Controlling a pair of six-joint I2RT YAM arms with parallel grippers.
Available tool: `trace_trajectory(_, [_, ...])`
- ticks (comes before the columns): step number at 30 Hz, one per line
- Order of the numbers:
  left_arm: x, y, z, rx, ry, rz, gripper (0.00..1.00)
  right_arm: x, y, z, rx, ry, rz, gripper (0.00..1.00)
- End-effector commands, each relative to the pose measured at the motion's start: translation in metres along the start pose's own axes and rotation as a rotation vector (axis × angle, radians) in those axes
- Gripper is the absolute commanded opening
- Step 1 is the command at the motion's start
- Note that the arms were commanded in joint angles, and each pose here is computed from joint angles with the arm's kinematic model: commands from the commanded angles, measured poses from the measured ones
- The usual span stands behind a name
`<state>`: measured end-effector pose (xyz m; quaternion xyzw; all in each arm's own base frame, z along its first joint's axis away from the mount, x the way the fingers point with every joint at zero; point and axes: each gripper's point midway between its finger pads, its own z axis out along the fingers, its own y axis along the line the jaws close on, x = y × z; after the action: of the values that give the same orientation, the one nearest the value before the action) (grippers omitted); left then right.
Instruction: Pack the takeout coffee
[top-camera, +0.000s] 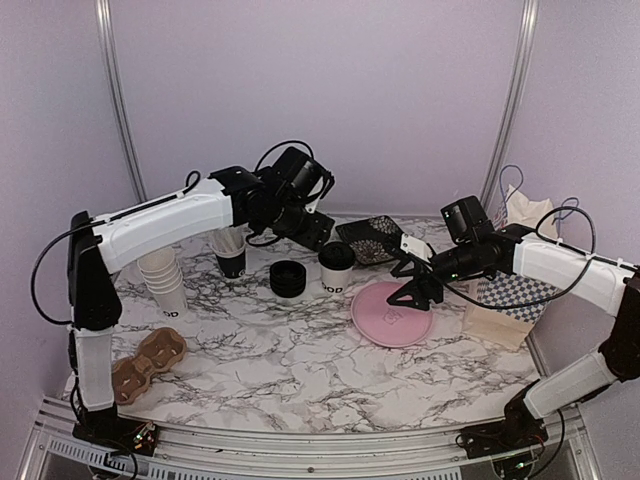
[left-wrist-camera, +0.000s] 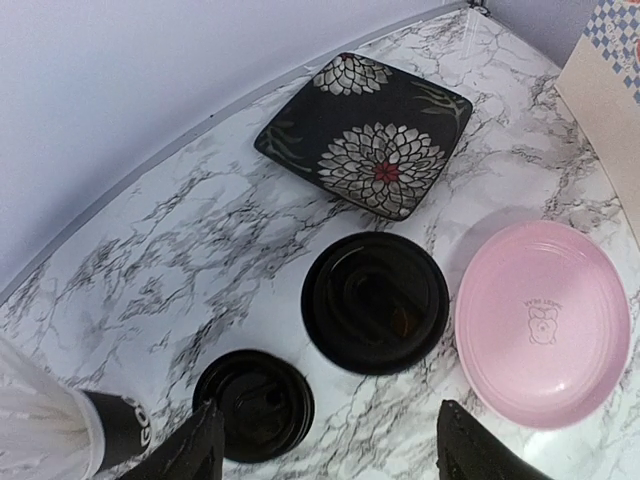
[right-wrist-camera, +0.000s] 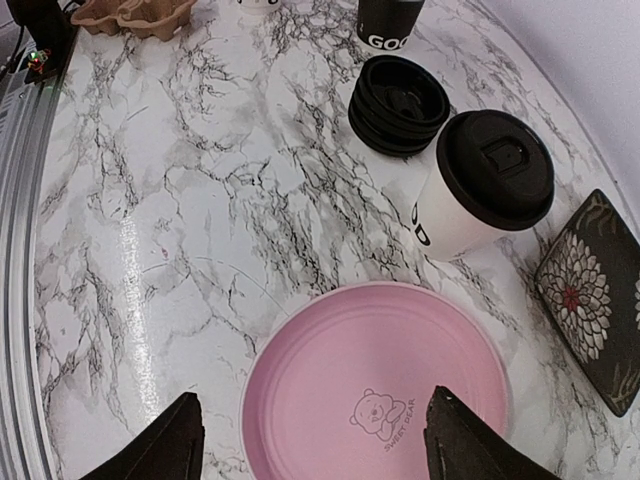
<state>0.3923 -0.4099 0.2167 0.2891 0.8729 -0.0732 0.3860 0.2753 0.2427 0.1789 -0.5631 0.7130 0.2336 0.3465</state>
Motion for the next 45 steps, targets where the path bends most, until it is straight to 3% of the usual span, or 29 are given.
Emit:
trace_trajectory(1, [0.027, 0.026, -0.085, -0.054, 0.055, -0.054, 0.73, -0.004, -0.008, -0.001, 0.020, -0.011, -0.003, 0.73])
trace_trajectory(4, [0.069, 0.039, -0.116, -0.065, 0.129, -0.057, 0.70, -0.002, -0.010, 0.000, 0.024, -0.004, 0.003, 0.73])
trace_trajectory(9, [0.116, 0.094, -0.153, -0.229, 0.198, -0.130, 0.64, -0.002, -0.011, 0.001, 0.027, -0.002, 0.005, 0.73])
trace_trajectory(20, [0.173, 0.196, -0.180, -0.448, 0.331, -0.318, 0.46, 0.003, -0.011, 0.007, 0.016, 0.012, 0.015, 0.73])
trace_trajectory(26, [0.188, 0.208, -0.170, -0.454, 0.395, -0.327, 0.47, 0.008, -0.012, 0.010, 0.010, 0.024, 0.022, 0.73])
trace_trajectory(34, [0.197, 0.215, -0.152, -0.470, 0.441, -0.317, 0.33, 0.010, -0.012, 0.012, 0.010, 0.031, 0.023, 0.72])
trace_trajectory(45, [0.203, 0.219, -0.136, -0.458, 0.477, -0.306, 0.28, 0.013, -0.013, 0.014, 0.006, 0.039, 0.028, 0.72])
